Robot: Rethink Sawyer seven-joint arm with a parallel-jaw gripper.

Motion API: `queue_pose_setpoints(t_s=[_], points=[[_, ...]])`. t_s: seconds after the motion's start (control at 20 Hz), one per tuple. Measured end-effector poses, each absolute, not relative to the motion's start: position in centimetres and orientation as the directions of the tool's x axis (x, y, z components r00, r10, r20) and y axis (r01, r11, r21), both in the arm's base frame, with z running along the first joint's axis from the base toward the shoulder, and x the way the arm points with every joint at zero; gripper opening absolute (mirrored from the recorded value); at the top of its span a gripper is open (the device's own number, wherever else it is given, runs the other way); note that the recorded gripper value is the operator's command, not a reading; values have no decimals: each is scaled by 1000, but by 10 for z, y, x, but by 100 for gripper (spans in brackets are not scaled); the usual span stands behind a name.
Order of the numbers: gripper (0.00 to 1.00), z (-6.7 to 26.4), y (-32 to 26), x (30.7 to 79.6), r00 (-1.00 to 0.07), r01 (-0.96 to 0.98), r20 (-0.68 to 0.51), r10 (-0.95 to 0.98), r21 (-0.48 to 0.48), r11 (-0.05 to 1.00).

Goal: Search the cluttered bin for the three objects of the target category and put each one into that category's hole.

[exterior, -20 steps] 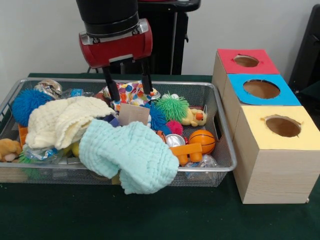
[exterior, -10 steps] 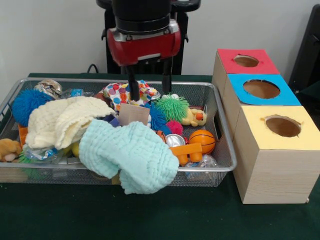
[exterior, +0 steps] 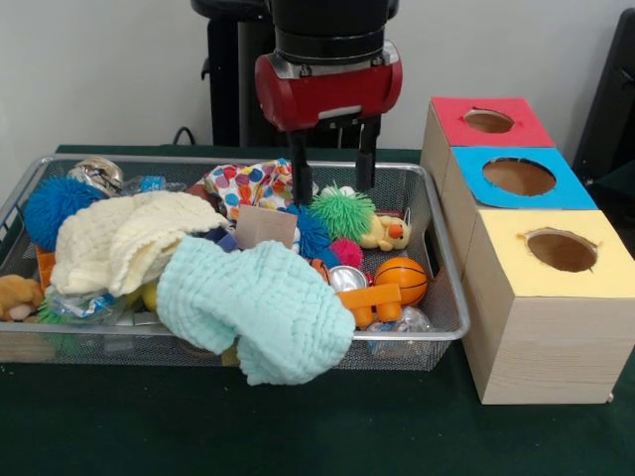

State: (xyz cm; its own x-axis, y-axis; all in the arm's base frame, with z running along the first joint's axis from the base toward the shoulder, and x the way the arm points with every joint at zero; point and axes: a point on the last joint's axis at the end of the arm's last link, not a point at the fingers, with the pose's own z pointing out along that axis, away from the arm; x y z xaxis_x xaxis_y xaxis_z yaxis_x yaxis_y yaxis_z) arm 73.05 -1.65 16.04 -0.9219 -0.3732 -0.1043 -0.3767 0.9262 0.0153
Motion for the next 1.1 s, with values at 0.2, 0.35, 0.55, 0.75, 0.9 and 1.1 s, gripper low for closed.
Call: queue_pose_setpoints(t_s=[0.2,0.35,0.55,0.75,0.9,1.1], points=[[100,156,-16,730,-920,-375,-128,-370,18,927],[100,153,-19,730,-923,-369,-129,-363,25,929],[100,150,-24,729,-927,-360,-126,-354,30,932],[100,148,-31,728,-930,-352,-124,-345,34,936],[100,145,-37,727,-934,-342,-121,-336,40,939],[100,140,-44,725,-939,-332,-115,-325,48,942]])
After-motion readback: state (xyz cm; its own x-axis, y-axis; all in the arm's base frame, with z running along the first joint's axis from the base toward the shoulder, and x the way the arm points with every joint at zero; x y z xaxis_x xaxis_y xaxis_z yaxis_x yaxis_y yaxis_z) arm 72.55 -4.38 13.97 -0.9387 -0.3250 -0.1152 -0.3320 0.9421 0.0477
